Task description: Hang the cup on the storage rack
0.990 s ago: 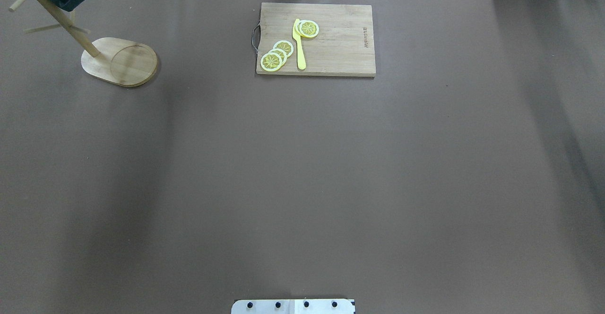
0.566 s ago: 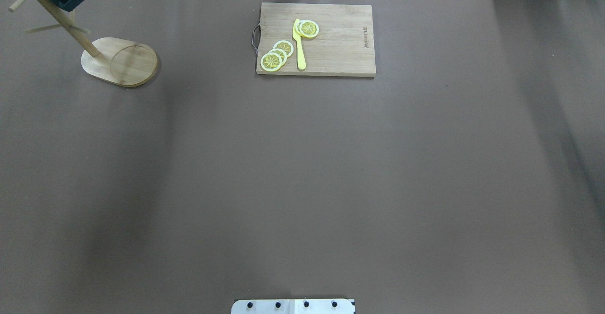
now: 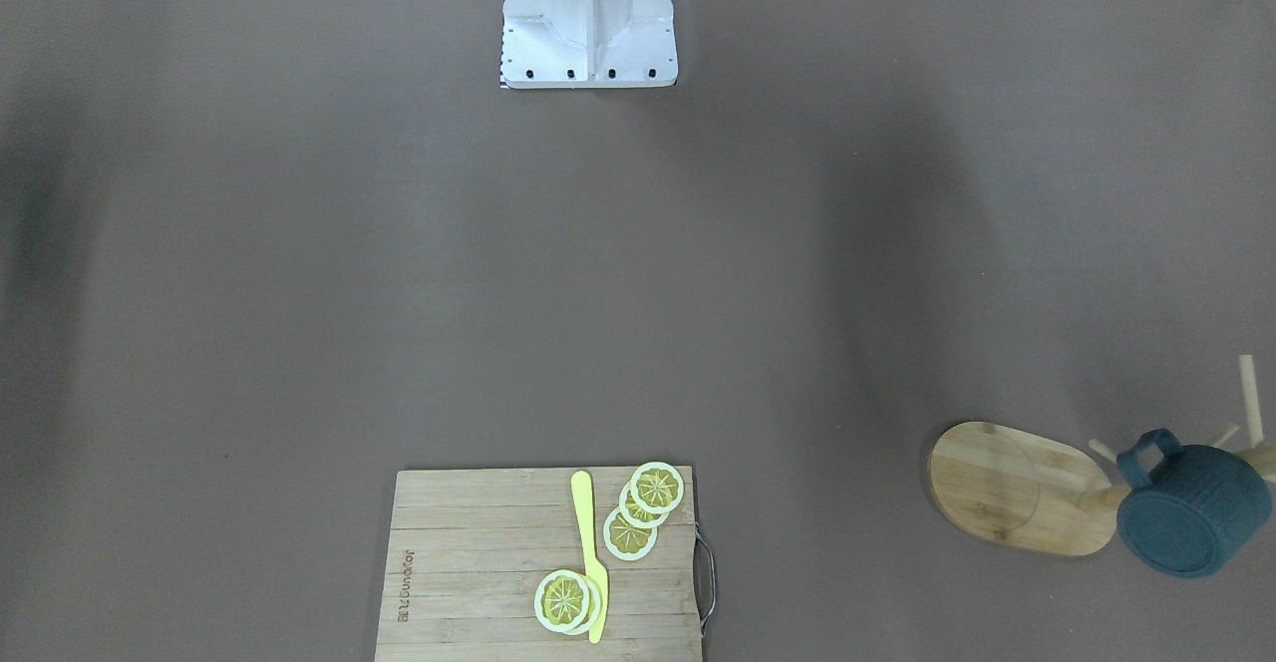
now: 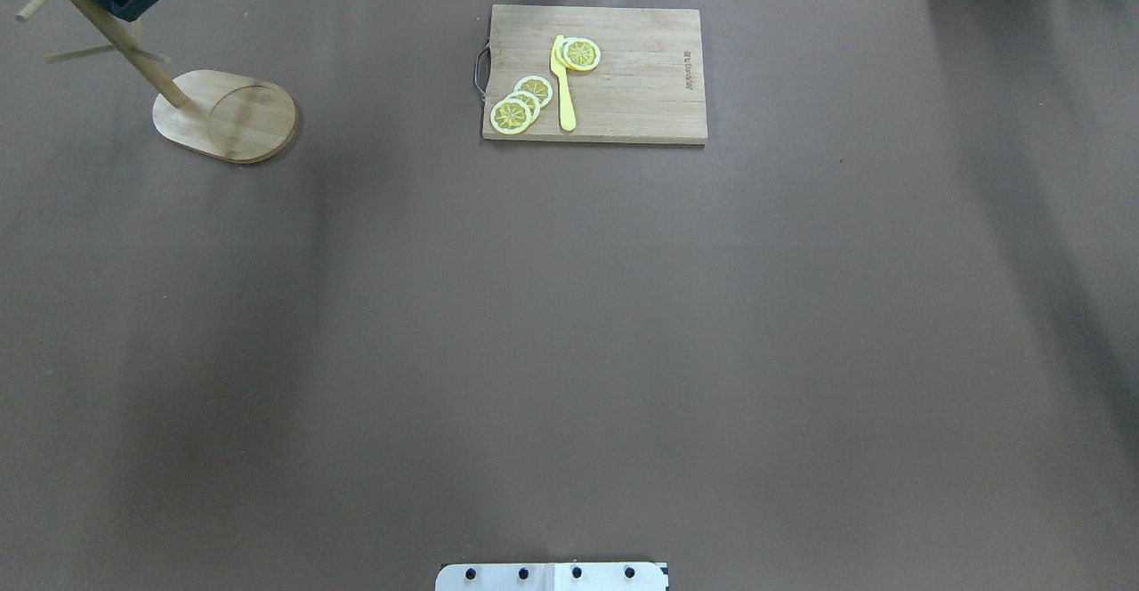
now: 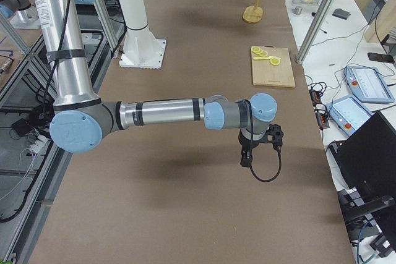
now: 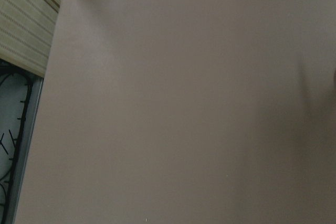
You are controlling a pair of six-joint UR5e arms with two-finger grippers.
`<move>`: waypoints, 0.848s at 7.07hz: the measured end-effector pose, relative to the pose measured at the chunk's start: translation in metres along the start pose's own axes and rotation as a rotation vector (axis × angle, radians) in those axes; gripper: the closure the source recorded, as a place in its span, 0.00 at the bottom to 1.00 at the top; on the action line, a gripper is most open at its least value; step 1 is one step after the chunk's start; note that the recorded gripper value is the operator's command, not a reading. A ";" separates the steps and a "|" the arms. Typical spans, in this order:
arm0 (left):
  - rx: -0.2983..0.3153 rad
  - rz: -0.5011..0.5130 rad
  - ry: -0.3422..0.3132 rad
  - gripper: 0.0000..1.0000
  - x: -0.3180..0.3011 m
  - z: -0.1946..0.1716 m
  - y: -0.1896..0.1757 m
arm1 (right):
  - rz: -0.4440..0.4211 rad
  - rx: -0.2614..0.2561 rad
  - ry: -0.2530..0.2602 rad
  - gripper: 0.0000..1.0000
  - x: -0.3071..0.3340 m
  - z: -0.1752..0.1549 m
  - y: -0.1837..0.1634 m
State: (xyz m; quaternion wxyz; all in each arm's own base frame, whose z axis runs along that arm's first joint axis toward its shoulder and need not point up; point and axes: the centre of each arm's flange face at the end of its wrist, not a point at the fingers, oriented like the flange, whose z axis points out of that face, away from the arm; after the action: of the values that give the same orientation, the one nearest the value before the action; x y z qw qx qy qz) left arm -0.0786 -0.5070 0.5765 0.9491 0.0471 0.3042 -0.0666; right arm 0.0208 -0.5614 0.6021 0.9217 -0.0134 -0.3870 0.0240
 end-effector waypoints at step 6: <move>-0.064 -0.010 0.172 0.02 -0.026 0.071 0.022 | 0.021 -0.009 -0.057 0.00 0.006 0.001 0.015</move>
State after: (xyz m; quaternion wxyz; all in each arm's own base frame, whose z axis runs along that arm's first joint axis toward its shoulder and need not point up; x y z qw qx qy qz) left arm -0.0550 -0.4923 0.6503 0.9202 0.0206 0.3867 -0.0571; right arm 0.0240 -0.5459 0.6067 0.9098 -0.0207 -0.4132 0.0323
